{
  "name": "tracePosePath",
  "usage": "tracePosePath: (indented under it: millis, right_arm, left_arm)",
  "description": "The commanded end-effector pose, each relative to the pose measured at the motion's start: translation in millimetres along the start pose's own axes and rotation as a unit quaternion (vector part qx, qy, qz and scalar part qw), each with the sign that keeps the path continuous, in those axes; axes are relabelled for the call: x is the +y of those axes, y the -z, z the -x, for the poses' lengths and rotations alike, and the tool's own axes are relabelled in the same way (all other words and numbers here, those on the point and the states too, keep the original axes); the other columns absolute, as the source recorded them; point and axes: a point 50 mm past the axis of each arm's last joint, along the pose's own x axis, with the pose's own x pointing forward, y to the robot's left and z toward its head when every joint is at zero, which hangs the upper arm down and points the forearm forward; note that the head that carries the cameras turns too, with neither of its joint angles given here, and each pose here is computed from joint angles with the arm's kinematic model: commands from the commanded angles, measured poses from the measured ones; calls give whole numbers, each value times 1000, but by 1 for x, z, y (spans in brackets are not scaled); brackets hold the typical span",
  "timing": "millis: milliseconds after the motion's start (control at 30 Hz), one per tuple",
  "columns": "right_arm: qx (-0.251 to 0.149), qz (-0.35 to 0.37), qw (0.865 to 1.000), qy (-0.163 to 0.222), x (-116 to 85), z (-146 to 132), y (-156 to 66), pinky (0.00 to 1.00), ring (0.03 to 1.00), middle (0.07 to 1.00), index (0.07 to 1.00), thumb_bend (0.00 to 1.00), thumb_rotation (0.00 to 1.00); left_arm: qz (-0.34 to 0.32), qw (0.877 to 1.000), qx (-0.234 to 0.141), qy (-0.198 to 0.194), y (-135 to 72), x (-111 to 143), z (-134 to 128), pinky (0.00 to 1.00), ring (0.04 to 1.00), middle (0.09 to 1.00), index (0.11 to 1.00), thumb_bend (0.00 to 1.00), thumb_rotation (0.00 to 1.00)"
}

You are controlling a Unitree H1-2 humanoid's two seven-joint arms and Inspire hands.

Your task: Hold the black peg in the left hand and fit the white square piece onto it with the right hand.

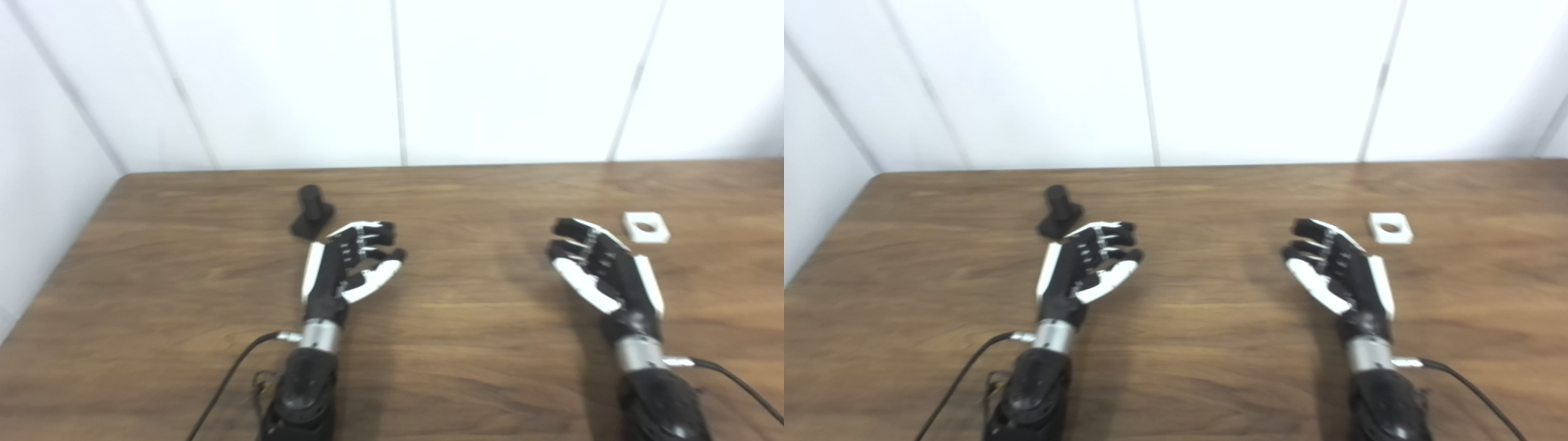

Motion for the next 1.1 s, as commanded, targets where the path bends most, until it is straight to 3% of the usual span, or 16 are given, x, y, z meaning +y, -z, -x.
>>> tracePosePath:
  millis: [0, 367, 433, 533, 900, 1067]
  right_arm:
    - [-50, -5, 999, -6, -1, -11, -14, 594, 680, 715, 693, 537, 277]
    - [-54, 6, 999, -4, 0, -12, -11, 581, 680, 704, 683, 552, 314]
    - [-52, 7, 999, -3, 0, -12, -12, 588, 681, 707, 686, 546, 315]
    - [-50, 10, 999, -2, -1, -12, -14, 592, 682, 713, 689, 537, 310]
    - [-48, 2, 999, 2, -5, -13, -13, 585, 676, 710, 684, 534, 270]
    - [-49, 5, 999, 1, -5, -15, -13, 573, 669, 712, 686, 522, 254]
  left_arm:
    - [2, 1000, -25, 2, -7, -9, -8, 524, 637, 698, 500, 498, 79]
    - [-14, 999, -40, -13, -12, 1, -10, 548, 678, 739, 500, 498, 81]
    - [-26, 999, -41, -13, -15, 3, -11, 576, 704, 760, 690, 520, 238]
    - [-40, 998, -42, -9, -20, 7, -12, 597, 713, 767, 735, 514, 260]
    - [-145, 988, -49, -20, -43, 25, -27, 608, 727, 769, 719, 556, 169]
    - [-207, 976, -53, -38, -55, 34, -36, 686, 781, 801, 747, 577, 253]
